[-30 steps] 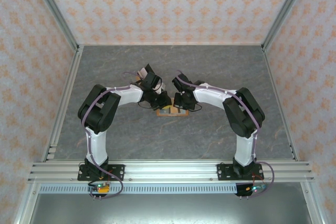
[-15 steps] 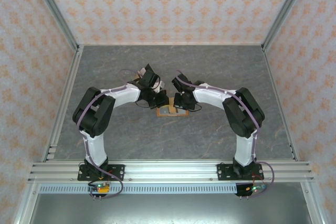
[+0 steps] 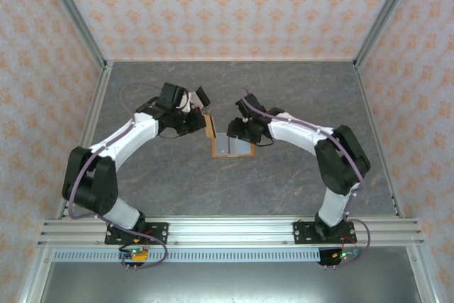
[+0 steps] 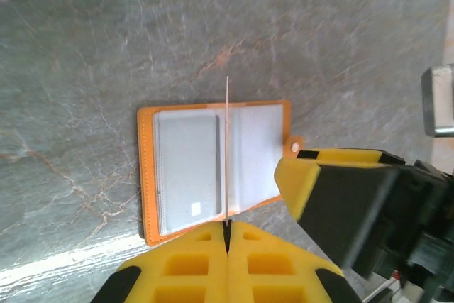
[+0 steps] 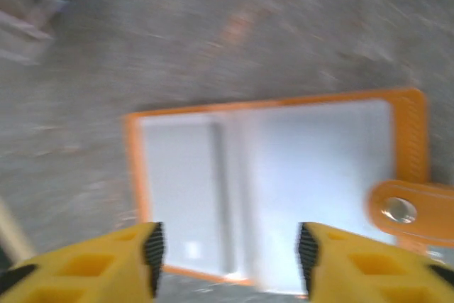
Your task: Take the credit cards out of the card holder
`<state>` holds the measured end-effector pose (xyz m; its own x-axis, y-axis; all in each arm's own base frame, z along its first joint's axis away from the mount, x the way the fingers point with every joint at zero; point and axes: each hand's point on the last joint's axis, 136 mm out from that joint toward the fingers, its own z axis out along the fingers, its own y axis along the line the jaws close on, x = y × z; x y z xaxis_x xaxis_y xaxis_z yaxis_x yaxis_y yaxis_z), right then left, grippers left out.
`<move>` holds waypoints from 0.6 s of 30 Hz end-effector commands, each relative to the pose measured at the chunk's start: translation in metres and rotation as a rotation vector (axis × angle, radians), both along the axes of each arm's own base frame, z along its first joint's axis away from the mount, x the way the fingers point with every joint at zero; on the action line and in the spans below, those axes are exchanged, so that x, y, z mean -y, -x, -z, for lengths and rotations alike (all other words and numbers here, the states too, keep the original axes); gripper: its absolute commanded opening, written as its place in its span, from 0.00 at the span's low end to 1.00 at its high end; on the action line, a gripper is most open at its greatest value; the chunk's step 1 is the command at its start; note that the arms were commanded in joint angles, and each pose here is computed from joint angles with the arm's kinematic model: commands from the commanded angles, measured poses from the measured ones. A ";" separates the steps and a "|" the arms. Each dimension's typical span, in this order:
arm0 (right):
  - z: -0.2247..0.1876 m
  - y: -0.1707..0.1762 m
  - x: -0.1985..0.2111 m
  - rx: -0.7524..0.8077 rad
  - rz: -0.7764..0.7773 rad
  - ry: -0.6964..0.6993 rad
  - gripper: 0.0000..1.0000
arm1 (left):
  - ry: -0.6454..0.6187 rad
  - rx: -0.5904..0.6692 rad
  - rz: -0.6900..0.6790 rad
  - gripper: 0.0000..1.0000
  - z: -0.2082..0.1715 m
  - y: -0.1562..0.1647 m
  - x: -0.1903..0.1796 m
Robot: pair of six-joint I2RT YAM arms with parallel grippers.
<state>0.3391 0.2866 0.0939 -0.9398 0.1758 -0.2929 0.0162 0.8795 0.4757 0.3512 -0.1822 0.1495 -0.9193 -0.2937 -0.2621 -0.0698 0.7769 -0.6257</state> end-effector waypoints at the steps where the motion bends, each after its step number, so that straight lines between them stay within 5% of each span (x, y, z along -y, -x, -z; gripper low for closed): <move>1: -0.062 -0.013 -0.033 0.122 -0.073 -0.226 0.65 | 0.032 0.014 -0.039 0.00 -0.024 0.006 -0.010; 7: -0.116 -0.022 -0.061 0.127 -0.099 -0.564 0.81 | 0.173 0.071 -0.093 0.00 -0.066 0.004 -0.020; 18: -0.163 -0.018 -0.091 0.039 -0.188 -0.901 0.81 | 0.369 0.150 -0.153 0.00 -0.115 -0.007 -0.023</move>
<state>0.3656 0.3670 0.2355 -0.9515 0.2514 -0.1772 -0.1015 0.2872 0.9525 0.3556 -0.1571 0.2441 -0.8324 -0.4954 -0.2482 -0.0846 0.5562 -0.8267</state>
